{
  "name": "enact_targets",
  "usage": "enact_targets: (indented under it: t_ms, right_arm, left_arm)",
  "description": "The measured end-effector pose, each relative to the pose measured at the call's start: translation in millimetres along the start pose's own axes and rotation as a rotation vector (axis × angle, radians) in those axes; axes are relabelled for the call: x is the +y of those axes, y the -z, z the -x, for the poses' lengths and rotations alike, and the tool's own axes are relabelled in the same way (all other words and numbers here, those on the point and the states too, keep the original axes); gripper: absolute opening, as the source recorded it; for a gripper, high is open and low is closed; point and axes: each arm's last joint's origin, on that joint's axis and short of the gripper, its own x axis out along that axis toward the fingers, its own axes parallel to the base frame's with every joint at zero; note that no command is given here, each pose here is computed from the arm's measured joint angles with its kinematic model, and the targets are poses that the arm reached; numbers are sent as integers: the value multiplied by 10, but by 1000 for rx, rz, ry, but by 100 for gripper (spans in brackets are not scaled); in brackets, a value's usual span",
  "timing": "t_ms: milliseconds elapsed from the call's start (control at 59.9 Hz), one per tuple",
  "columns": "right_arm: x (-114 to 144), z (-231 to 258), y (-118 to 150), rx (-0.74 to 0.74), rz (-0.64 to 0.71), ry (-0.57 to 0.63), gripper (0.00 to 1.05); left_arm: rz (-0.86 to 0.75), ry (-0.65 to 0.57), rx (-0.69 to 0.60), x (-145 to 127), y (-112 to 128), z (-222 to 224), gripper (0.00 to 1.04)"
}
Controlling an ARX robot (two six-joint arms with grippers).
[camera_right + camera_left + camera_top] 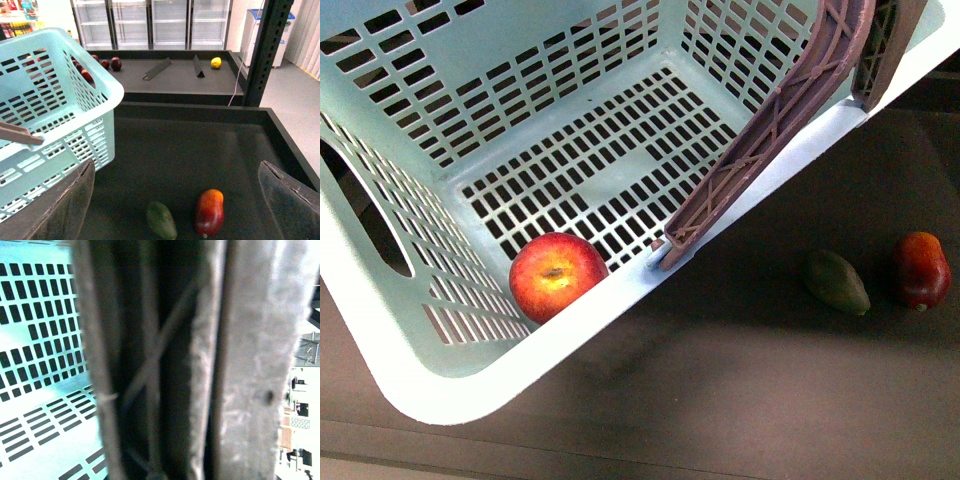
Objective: Pick apple with right arm and hold basket with left
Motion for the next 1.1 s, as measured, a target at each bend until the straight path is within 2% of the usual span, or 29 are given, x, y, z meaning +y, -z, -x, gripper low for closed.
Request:
enact_targets:
  t_ms: [150,284,467,567,851,1101]
  right_arm:
    - [0,0,0,0,0,-2,96]
    - [0,0,0,0,0,0,96]
    - [0,0,0,0,0,0,96]
    - [0,0,0,0,0,0,96]
    - [0,0,0,0,0,0,96]
    - [0,0,0,0,0,0,96]
  left_arm:
    - [-21,114,-177,-36,-68,-65,15]
    - [-12,109,-276,-27,-308,-97,15]
    - [54,83,-335,82,-588,-191,15]
    - [125,32,-367,257,-761,-292,15]
    - [360,-212,-417,948,-1152,-788,15]
    - [468,-302,-457,1270,-1283,-1041,15]
